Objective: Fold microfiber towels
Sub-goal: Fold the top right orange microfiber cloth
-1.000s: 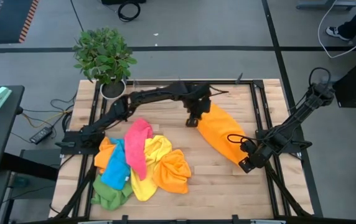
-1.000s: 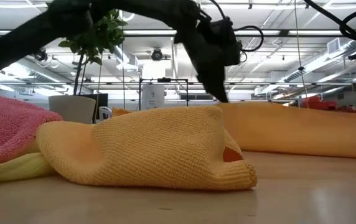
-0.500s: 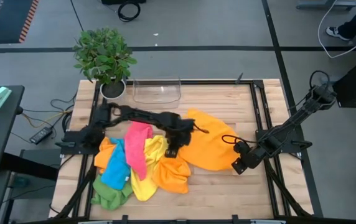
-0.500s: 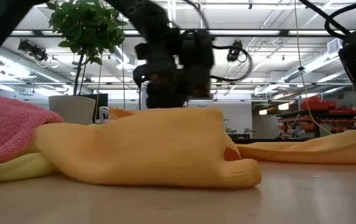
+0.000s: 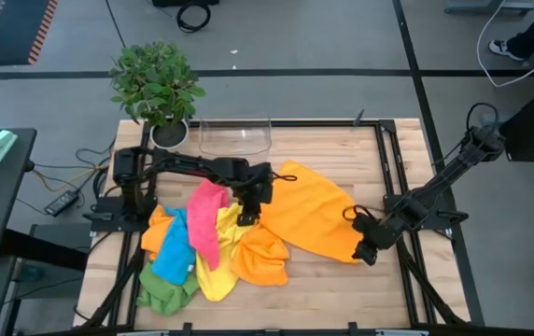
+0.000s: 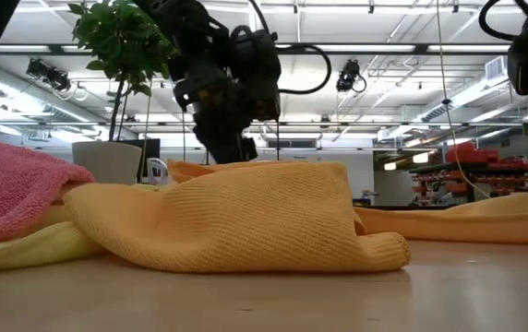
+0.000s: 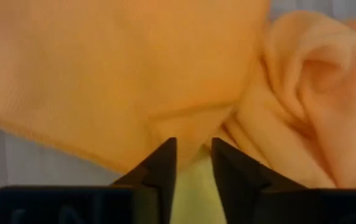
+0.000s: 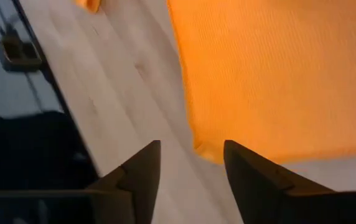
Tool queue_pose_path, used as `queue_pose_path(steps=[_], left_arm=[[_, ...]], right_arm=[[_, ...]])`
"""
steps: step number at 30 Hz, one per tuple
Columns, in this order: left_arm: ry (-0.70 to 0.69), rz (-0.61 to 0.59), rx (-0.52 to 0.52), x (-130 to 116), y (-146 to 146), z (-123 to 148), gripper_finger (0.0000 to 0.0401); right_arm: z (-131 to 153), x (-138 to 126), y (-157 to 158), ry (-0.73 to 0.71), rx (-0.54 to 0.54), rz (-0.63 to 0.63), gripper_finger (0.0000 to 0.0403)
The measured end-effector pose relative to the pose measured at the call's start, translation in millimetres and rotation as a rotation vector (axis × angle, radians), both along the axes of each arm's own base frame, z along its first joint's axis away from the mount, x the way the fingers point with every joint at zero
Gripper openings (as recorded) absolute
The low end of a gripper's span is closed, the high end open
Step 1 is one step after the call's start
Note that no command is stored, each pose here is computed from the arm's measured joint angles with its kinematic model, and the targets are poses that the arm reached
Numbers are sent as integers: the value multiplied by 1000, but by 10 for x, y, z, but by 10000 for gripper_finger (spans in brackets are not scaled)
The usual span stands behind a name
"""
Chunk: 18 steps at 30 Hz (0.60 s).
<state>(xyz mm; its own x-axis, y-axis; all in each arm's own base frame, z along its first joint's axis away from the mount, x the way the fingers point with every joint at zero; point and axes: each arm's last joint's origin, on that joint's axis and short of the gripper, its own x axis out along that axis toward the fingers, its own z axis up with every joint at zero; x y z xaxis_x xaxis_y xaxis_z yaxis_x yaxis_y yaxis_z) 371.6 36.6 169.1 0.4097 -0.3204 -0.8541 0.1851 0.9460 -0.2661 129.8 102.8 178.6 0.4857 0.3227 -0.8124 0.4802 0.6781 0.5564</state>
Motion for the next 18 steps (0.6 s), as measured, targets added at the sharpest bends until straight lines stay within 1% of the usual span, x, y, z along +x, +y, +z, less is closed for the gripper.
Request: queue_pose_path(steps=[2, 5, 7, 9, 12, 15, 16, 18], left_arm=[[-11, -23, 11, -8, -2, 37, 152], [-28, -49, 26, -14, 5, 62, 184], [-19, -57, 30, -33, 23, 62, 201], [-25, -38, 27, -27, 61, 61, 212], [-27, 37, -12, 9, 170, 4, 218], [-2, 76, -138, 32, 265, -124, 214], [-6, 79, -152, 53, 281, -163, 212], [36, 85, -159, 45, 283, -252, 206]], right_arm=[[-19, -7, 23, -30, -65, 59, 197], [-50, -27, 66, -43, -122, 130, 205], [-68, -41, 115, -45, -130, 168, 207], [-89, -82, 158, -34, -144, 207, 207], [-106, -118, 216, -34, -149, 248, 207], [-110, -142, 261, -61, -168, 277, 207], [-108, -155, 270, -71, -180, 289, 207], [-104, -171, 290, -105, -213, 313, 207]])
